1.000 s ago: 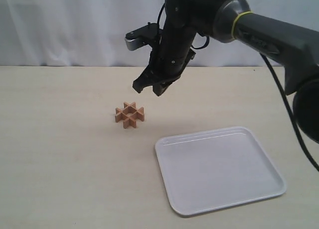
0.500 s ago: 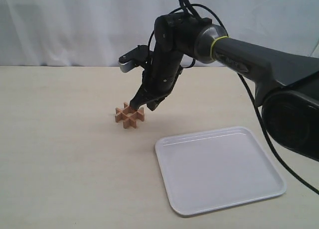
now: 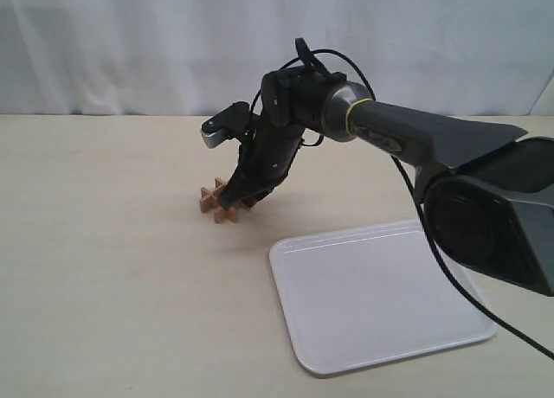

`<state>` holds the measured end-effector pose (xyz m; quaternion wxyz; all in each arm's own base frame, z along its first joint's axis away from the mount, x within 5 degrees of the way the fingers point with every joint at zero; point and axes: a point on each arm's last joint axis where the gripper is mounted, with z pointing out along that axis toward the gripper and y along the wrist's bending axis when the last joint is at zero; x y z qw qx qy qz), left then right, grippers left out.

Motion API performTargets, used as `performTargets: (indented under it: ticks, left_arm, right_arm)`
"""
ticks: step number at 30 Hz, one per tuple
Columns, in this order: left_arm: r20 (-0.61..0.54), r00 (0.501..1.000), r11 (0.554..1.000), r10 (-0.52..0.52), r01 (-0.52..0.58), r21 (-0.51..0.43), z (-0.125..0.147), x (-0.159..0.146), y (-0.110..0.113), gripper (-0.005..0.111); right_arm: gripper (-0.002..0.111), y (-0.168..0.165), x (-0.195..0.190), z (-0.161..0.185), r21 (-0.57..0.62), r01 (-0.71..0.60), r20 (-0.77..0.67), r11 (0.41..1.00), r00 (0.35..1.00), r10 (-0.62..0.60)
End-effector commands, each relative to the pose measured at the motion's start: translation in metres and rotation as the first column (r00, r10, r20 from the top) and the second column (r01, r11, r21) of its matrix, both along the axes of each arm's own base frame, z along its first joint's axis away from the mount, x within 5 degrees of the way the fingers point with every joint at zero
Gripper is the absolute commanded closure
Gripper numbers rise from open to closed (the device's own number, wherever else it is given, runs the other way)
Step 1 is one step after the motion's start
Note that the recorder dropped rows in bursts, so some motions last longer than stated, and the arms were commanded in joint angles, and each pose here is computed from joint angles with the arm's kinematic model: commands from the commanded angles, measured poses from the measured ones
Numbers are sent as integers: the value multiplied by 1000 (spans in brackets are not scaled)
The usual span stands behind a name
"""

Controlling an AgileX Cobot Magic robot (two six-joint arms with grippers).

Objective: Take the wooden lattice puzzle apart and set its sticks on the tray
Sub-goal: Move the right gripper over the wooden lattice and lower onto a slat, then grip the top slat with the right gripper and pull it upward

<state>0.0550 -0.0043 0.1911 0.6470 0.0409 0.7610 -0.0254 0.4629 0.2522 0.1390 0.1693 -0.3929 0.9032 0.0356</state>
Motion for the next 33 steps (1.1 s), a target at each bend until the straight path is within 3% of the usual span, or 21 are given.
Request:
performTargets:
  ticks: [1, 16, 20, 24, 33]
  left_arm:
    - [8, 1000, 1000, -2, 2, -5, 0, 0, 0, 107]
    - [8, 1000, 1000, -2, 2, -5, 0, 0, 0, 107]
    - [8, 1000, 1000, -2, 2, -5, 0, 0, 0, 107]
    - [8, 1000, 1000, -2, 2, -5, 0, 0, 0, 107]
    - [8, 1000, 1000, -2, 2, -5, 0, 0, 0, 107]
  right_arm:
    - [82, 1, 2, 3, 7, -4, 28, 1000, 1000, 4]
    - [83, 3, 5, -18, 14, 0, 21, 1000, 1000, -1]
    - [89, 3, 5, -18, 16, 1, 20, 1000, 1000, -1]
    - [104, 4, 5, -18, 21, 5, 15, 1000, 1000, -5]
    - [104, 2, 0, -13, 4, 10, -28, 1000, 1000, -10]
